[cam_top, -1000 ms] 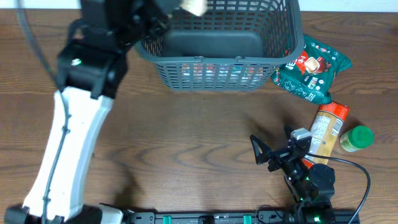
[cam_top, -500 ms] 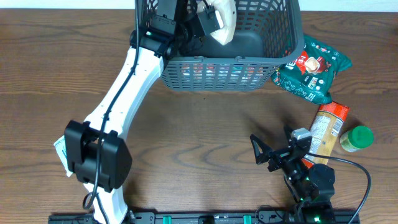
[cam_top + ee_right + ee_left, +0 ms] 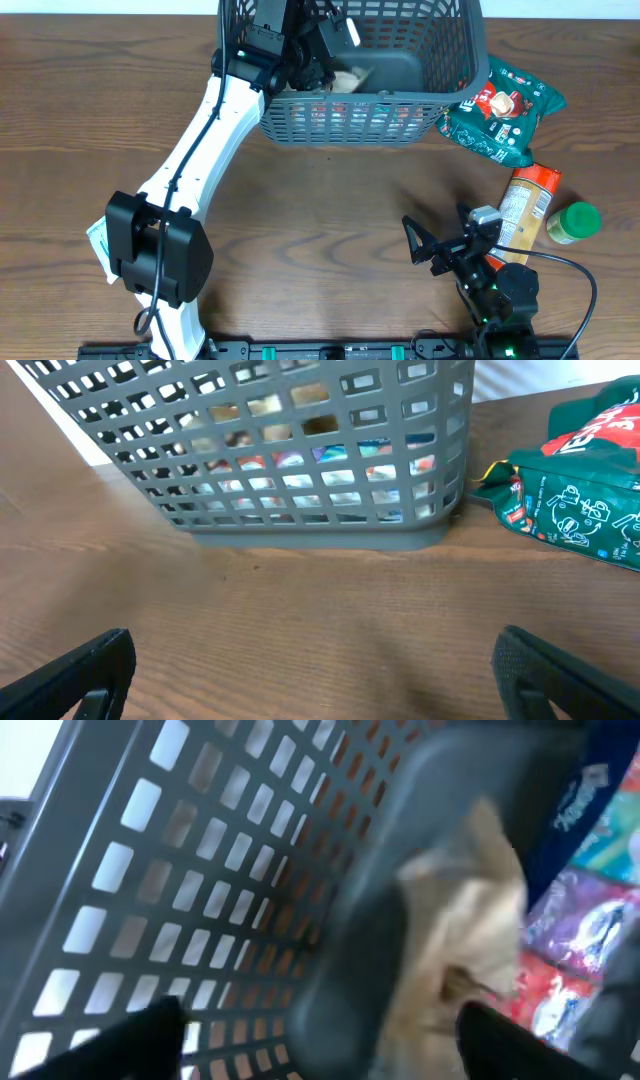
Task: Pack container
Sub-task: 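Carry the beige pouch with the left gripper and release it into the basket, then lower the left gripper onto the mint-green wet-wipe packet and grasp it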
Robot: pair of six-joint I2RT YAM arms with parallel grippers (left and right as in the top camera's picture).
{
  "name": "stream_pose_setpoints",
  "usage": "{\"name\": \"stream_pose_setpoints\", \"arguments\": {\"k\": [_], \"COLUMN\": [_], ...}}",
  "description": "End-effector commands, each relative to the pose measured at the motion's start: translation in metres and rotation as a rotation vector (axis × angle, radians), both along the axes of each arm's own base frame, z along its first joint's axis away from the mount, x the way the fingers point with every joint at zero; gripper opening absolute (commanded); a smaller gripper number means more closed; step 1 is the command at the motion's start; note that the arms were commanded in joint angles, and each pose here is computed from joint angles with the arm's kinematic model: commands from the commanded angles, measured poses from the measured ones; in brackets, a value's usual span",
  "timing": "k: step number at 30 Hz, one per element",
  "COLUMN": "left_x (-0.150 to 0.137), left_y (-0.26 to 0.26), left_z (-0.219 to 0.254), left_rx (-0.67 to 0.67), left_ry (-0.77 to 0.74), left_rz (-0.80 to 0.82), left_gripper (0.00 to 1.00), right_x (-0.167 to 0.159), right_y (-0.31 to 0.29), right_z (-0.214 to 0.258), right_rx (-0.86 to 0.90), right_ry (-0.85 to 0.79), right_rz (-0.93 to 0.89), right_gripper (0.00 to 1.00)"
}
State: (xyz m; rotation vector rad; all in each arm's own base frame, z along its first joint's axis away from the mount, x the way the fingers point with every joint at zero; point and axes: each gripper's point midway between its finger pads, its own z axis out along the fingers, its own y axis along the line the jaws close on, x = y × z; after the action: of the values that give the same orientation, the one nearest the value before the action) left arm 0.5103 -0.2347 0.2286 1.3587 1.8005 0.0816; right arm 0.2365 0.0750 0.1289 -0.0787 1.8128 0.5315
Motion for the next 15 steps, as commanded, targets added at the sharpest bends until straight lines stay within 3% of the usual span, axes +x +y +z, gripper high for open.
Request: {"name": "stream_pose_setpoints", "arguments": {"k": [1, 4, 15], "left_x": [0.0, 0.004, -0.022], "left_y": [0.004, 0.015, 0.103], "left_z": [0.02, 0.042, 0.186], "left_rx": [-0.012, -0.036, -0.211], "left_ry": [-0.036, -0.088, -0.34], "left_rz": [0.025, 0.084, 0.289], "left_gripper": [0.94, 1.0, 0.99], "right_x": [0.0, 0.0, 0.0], "right_y": [-0.001, -0.001, -0.001], "right_z": [-0.002, -0.002, -0.002], "right_rx": [0.013, 0.013, 0.013], "right_ry": [0.011, 0.011, 0.011], "right_rz": [-0.003, -0.003, -0.002], "right_gripper": [0.99, 0.99, 0.99]}}
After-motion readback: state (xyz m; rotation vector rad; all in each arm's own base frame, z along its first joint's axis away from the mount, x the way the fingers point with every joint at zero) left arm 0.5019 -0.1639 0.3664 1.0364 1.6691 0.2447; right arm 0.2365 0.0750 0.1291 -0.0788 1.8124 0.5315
